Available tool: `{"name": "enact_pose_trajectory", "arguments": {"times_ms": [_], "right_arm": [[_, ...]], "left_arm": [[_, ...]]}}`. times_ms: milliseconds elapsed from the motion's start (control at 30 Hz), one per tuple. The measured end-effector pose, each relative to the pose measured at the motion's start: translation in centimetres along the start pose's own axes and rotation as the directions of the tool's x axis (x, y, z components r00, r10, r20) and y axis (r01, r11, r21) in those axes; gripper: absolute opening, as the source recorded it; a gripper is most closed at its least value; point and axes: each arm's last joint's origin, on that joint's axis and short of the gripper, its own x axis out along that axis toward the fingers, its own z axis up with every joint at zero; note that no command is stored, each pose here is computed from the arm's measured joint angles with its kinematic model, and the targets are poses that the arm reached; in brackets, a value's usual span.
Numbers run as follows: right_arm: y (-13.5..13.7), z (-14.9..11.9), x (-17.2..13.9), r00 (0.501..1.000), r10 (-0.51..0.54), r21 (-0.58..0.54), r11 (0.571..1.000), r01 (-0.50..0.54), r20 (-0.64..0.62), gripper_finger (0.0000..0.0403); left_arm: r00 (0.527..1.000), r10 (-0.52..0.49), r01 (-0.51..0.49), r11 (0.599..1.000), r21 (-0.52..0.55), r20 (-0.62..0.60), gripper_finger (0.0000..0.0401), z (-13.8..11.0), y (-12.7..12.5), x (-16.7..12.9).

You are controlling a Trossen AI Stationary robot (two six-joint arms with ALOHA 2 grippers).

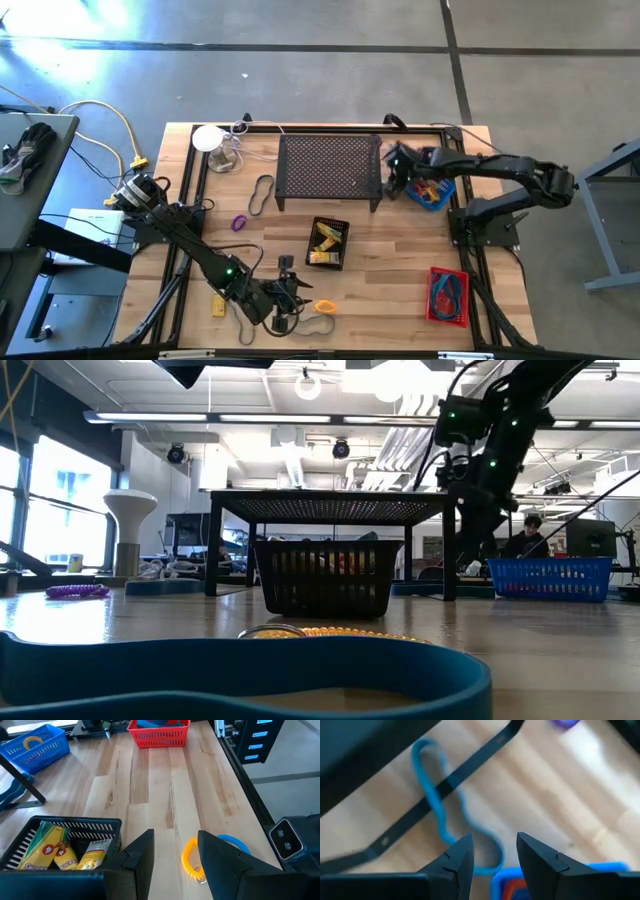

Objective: Pick & Place Office Desk Supplies
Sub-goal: Put the blue rubber band into the orange bin

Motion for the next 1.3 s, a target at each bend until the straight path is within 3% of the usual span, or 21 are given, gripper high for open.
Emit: {"name": "enact_pose_trajectory", "arguments": {"times_ms": [133,300,567,767,833,1100,1200,1300], "right_arm": [[-1.5,0.8,0.0,1.000,-0.024,-0.016,1.000,0.025,0.018,0.0136],[-2.2,1.0,-0.3,0.999,-0.038,-0.126,0.991,0.037,-0.004,0.0136],[-3.1,2.9,-1.6,0.999,-0.025,-0.138,0.990,0.021,-0.027,0.0136],[-4.3,4.4,-0.1,0.982,0.106,-0.139,0.982,-0.128,-0.159,0.0136],[-4.6,4.6,1.0,0.976,0.097,-0.182,0.974,-0.134,-0.197,0.0136],[-4.6,4.4,3.4,0.959,0.064,-0.471,0.861,-0.193,-0.276,0.0136],[-4.4,4.6,3.5,0.964,0.063,-0.523,0.830,-0.195,-0.259,0.0136],[-4.3,4.8,3.6,0.968,0.091,-0.522,0.828,-0.203,-0.233,0.0136]], "left_arm": [[1.000,-0.020,0.020,1.000,0.020,0.001,0.0144,0.3,0.3,0.1],[1.000,-0.015,0.016,0.997,0.080,-0.012,0.0144,0.7,1.2,-0.1],[0.996,0.073,-0.063,0.976,0.206,-0.042,0.0144,1.8,5.1,0.8],[0.988,0.135,-0.119,0.976,0.183,-0.079,0.0144,2.1,8.6,2.3],[0.984,0.160,-0.145,0.976,0.161,-0.082,0.0144,2.2,9.5,2.6],[0.968,0.233,-0.210,0.955,0.209,-0.093,0.0144,2.5,12.5,3.4],[0.963,0.250,-0.223,0.948,0.227,-0.098,0.0144,2.6,13.6,3.7],[0.961,0.256,-0.227,0.946,0.233,-0.105,0.0144,2.6,14.6,3.9]]}}
